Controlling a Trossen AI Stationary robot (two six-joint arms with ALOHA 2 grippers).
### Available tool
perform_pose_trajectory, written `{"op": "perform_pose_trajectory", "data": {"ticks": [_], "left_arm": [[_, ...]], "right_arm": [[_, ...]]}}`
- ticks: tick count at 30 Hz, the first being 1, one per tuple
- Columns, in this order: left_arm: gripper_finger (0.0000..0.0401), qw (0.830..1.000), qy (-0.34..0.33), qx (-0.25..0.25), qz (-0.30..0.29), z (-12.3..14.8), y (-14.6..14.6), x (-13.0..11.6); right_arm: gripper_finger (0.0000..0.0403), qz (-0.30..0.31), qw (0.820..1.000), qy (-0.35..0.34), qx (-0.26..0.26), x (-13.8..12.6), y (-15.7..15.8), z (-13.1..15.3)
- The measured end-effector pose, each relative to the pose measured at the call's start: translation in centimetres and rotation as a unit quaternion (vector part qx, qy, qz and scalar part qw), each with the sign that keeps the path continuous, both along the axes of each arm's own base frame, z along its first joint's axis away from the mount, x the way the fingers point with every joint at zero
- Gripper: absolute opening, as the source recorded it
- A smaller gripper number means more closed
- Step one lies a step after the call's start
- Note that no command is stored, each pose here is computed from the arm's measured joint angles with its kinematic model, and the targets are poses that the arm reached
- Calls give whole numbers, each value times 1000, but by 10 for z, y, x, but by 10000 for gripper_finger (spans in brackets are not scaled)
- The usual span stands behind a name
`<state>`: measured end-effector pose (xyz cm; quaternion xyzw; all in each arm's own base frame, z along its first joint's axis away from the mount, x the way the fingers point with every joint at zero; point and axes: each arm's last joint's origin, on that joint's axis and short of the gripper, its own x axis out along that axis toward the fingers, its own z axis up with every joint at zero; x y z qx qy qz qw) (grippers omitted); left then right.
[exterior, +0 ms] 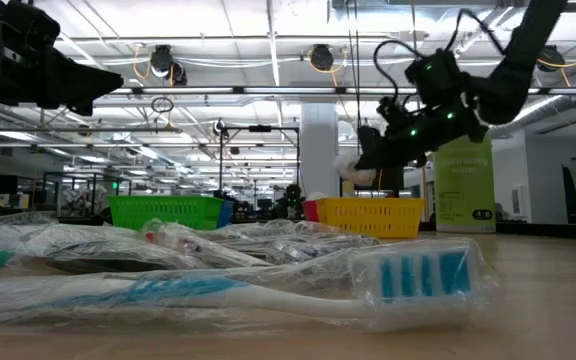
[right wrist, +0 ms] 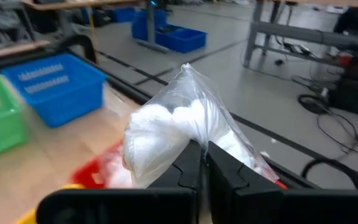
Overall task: Pick & Place Travel size toiletries
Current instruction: Put the cotton pack into the red bin
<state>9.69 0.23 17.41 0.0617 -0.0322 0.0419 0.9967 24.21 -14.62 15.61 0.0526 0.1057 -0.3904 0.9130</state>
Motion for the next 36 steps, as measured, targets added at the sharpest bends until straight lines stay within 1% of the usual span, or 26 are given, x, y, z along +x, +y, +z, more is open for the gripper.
{"op": "perform_pose_trajectory", "data": {"ticks": [6, 12, 16, 26, 31, 36], "left_arm": [[24, 1000, 0, 0, 0, 0, 0, 0], [24, 1000, 0, 0, 0, 0, 0, 0], [24, 1000, 0, 0, 0, 0, 0, 0], [24, 1000, 0, 0, 0, 0, 0, 0], [24, 1000, 0, 0, 0, 0, 0, 0], [24, 1000, 0, 0, 0, 0, 0, 0]], "right_arm": [[2, -11, 999, 35, 19, 6, -12, -24], [6, -9, 999, 40, 15, 8, -12, -30], [36, -9, 999, 32, 9, 7, -12, -25], [141, -8, 1000, 27, 5, 2, -9, -7], [172, -8, 1000, 19, 1, -1, -7, 5], [191, -9, 1000, 7, -7, -3, -5, 14]]}}
